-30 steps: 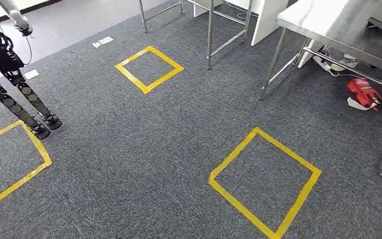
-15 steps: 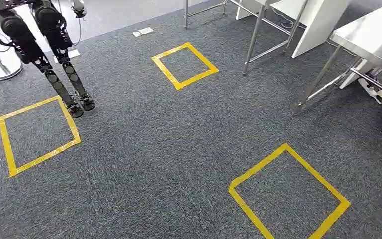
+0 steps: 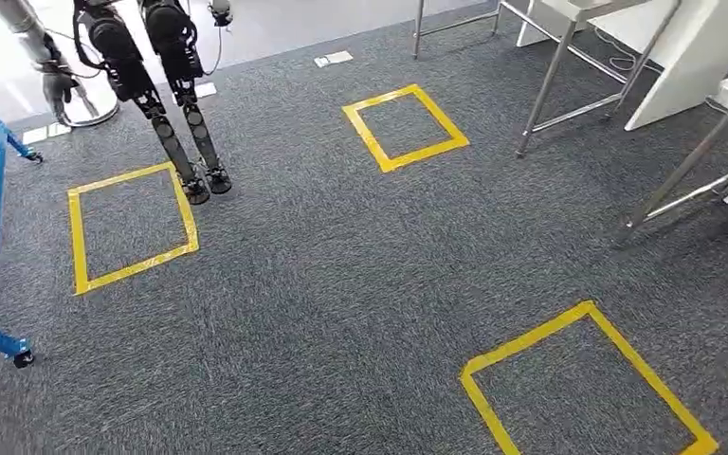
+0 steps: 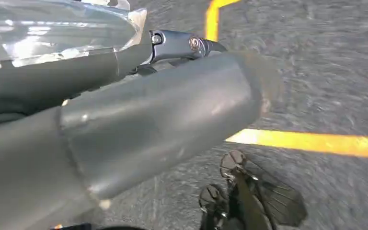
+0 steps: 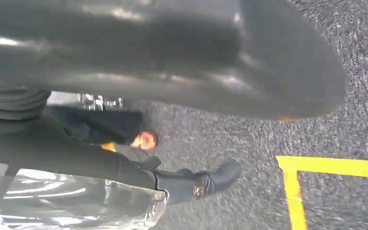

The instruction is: Take the parts from the cabinet and place them on the table.

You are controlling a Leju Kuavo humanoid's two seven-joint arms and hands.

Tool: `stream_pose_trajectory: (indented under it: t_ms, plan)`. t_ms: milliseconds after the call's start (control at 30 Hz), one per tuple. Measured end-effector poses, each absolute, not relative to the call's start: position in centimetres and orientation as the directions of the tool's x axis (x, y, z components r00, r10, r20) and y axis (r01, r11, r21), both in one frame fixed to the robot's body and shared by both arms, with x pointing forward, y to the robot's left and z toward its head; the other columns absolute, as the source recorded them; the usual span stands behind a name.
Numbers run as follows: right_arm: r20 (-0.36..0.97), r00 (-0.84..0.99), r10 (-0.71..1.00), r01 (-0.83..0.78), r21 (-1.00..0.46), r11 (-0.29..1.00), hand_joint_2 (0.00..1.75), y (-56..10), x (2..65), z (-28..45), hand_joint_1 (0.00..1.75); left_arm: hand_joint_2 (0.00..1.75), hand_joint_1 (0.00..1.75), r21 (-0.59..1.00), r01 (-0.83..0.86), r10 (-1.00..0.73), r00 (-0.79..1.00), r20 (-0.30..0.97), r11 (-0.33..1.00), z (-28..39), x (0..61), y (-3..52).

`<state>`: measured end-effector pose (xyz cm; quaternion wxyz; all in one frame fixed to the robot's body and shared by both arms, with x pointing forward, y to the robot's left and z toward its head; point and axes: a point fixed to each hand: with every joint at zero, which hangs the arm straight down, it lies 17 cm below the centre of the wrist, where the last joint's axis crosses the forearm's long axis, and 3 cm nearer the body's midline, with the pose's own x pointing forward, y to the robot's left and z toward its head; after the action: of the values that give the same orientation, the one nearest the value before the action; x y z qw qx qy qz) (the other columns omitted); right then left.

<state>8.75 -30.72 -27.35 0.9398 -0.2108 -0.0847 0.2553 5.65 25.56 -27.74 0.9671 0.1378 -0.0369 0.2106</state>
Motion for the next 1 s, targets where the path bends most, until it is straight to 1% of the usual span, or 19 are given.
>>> stream_pose_trajectory:
  t_ms: [233, 400, 500, 800, 1000]
  plan:
    - [-0.002, 0.873, 0.488, -0.439, -0.441, 0.783, 0.00, -32.7, 8.0, -27.4, 0.00, 0.00, 0.00, 0.212, -0.392, 0.366, 0.918, 0.151, 0.895, -27.7, 6.6, 24.8]
    - [-0.084, 0.888, 0.453, -0.443, -0.424, 0.790, 0.00, -34.3, 5.4, -27.6, 0.00, 0.00, 0.00, 0.206, -0.376, 0.350, 0.924, 0.156, 0.903, -27.7, 6.8, 24.9]
    - [-0.109, 0.894, 0.436, -0.438, -0.426, 0.792, 0.00, -35.1, 4.5, -27.6, 0.00, 0.00, 0.00, 0.204, -0.365, 0.339, 0.929, 0.152, 0.908, -27.8, 6.5, 24.8]
    - [-0.087, 0.899, 0.429, -0.422, -0.439, 0.793, 0.00, -35.1, 5.3, -27.5, 0.00, 0.00, 0.00, 0.204, -0.352, 0.326, 0.933, 0.152, 0.913, -27.9, 6.3, 25.3]
    - [-0.088, 0.904, 0.418, -0.411, -0.444, 0.796, 0.00, -35.3, 4.4, -27.6, 0.00, 0.00, 0.00, 0.203, -0.328, 0.297, 0.940, 0.167, 0.923, -27.8, 6.7, 25.2]
